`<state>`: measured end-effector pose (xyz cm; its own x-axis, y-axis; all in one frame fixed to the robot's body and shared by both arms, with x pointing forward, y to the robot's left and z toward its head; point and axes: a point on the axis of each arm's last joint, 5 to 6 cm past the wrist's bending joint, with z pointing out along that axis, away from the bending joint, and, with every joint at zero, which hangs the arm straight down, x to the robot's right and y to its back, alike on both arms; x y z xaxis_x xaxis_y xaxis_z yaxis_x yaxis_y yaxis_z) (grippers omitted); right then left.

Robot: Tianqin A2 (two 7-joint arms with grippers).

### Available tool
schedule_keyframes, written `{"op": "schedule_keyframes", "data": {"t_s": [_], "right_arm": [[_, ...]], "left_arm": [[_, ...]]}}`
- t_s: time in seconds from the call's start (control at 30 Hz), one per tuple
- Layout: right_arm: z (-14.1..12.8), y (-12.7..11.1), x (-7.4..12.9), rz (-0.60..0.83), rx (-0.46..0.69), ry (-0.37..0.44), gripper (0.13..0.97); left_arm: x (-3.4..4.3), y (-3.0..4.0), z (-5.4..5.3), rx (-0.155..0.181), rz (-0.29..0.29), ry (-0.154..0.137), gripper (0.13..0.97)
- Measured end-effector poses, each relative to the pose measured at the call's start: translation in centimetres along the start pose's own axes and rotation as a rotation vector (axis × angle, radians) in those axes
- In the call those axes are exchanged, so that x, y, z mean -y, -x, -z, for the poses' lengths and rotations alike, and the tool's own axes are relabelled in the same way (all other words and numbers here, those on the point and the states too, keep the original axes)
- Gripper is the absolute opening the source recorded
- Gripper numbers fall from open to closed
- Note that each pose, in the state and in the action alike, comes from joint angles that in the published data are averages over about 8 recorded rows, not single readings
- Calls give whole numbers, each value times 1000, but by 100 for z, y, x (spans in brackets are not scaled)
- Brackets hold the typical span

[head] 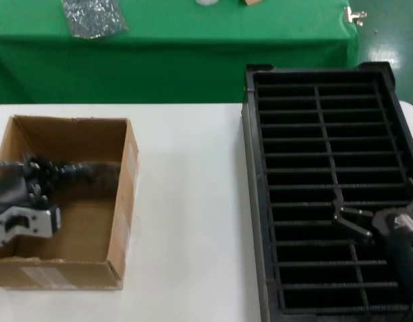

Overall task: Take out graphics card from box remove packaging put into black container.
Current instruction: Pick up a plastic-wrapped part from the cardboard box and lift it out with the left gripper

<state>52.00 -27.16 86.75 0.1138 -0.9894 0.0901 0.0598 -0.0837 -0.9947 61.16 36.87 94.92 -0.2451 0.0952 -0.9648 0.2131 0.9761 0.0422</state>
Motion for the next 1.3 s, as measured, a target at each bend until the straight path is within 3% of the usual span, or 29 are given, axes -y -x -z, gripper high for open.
{"op": "schedule_keyframes", "data": {"t_s": [0.13, 0.23, 0.43, 0.57, 0.77, 1.07, 1.3], "right_arm": [[0, 0, 0, 0, 0, 0, 966], [0, 0, 0, 0, 0, 0, 966], [0, 0, 0, 0, 0, 0, 966], [0, 0, 0, 0, 0, 0, 966], [0, 0, 0, 0, 0, 0, 966], [0, 0, 0, 0, 0, 0, 966], [0, 0, 0, 0, 0, 0, 966]], "left_arm": [[39, 140, 185, 34, -4, -5, 139], [98, 273, 362, 79, -6, -15, 139], [284, 563, 786, 193, -4, -51, 139], [424, 650, 994, 237, 6, -90, 139], [630, 614, 1110, 243, 29, -165, 139], [951, 425, 1081, 200, 45, -284, 139], [1079, 330, 1060, 172, 30, -329, 139]]}}
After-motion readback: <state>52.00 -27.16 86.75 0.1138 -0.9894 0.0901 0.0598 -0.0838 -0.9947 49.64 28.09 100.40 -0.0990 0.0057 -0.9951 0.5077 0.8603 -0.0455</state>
